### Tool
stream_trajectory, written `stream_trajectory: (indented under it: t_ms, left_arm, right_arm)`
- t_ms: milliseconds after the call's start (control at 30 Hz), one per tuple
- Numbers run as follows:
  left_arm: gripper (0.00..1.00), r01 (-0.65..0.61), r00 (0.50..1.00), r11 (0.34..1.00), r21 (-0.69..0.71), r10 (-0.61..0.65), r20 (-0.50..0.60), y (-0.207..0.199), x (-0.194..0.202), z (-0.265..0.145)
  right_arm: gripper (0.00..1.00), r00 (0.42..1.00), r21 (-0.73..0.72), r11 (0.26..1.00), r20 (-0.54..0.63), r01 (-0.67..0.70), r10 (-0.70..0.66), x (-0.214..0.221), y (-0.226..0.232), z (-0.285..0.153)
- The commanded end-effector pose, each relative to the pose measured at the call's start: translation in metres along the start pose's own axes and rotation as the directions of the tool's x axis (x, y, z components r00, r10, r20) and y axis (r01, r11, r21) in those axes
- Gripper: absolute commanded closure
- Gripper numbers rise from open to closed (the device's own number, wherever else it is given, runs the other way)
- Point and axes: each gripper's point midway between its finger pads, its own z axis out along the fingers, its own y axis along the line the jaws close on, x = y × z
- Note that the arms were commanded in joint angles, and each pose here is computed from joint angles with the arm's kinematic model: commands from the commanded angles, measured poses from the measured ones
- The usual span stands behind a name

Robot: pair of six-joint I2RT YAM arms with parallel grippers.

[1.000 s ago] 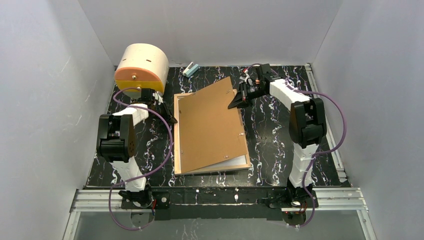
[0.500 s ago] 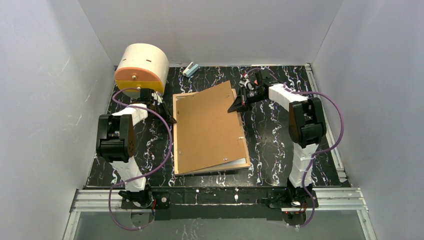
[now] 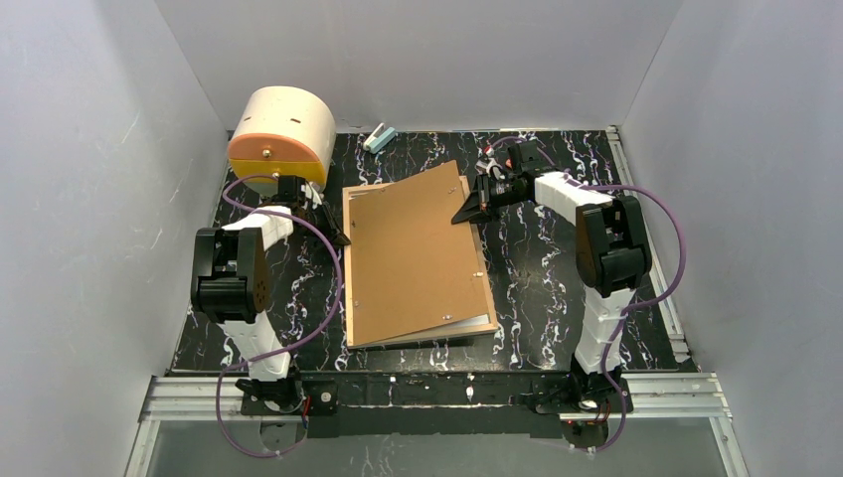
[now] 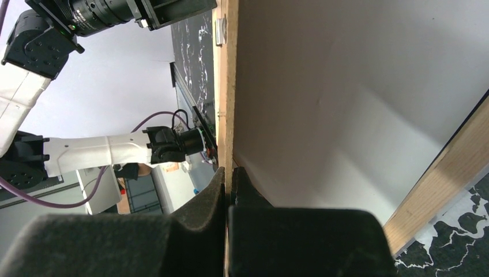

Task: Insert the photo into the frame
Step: Turn over the photo frame item on the photo frame.

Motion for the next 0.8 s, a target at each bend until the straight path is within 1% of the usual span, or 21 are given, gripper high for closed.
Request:
stream_trajectory:
  t_ms: [0, 100, 200, 300, 500, 767]
  left_arm:
    - [0.86, 0.01, 0.998, 0.998, -0.06, -0.014, -0.063, 0.013, 0.02, -0.002]
    - [0.84, 0.009, 0.998, 0.998, -0.06, -0.013, -0.061, 0.013, 0.019, -0.002]
    - [0.79, 0.004, 0.999, 0.999, -0.054, -0.007, -0.054, 0.011, 0.017, -0.004]
    - [0.76, -0.004, 0.999, 0.999, -0.044, 0.002, -0.036, 0.007, 0.013, -0.007]
    - [0.75, -0.014, 1.0, 1.0, -0.015, 0.014, -0.021, 0.001, 0.009, -0.008]
    - [0.76, -0.009, 1.0, 1.0, -0.009, 0.009, -0.028, 0.001, 0.012, -0.007]
  right_arm:
    - [0.99, 0.971, 0.07, 0.979, 0.131, 0.193, -0.201, -0.036, 0.004, -0.001]
    - [0.99, 0.967, 0.069, 0.979, 0.151, 0.194, -0.203, -0.04, 0.004, -0.002]
    - [0.99, 0.963, 0.06, 0.978, 0.173, 0.198, -0.206, -0.043, 0.007, -0.005]
    - [0.99, 0.959, 0.05, 0.977, 0.185, 0.207, -0.213, -0.044, 0.01, -0.009]
    - [0.99, 0.965, 0.029, 0.98, 0.169, 0.198, -0.2, -0.041, 0.005, -0.006]
    - [0.99, 0.957, 0.038, 0.979, 0.209, 0.199, -0.203, -0.052, 0.001, -0.004]
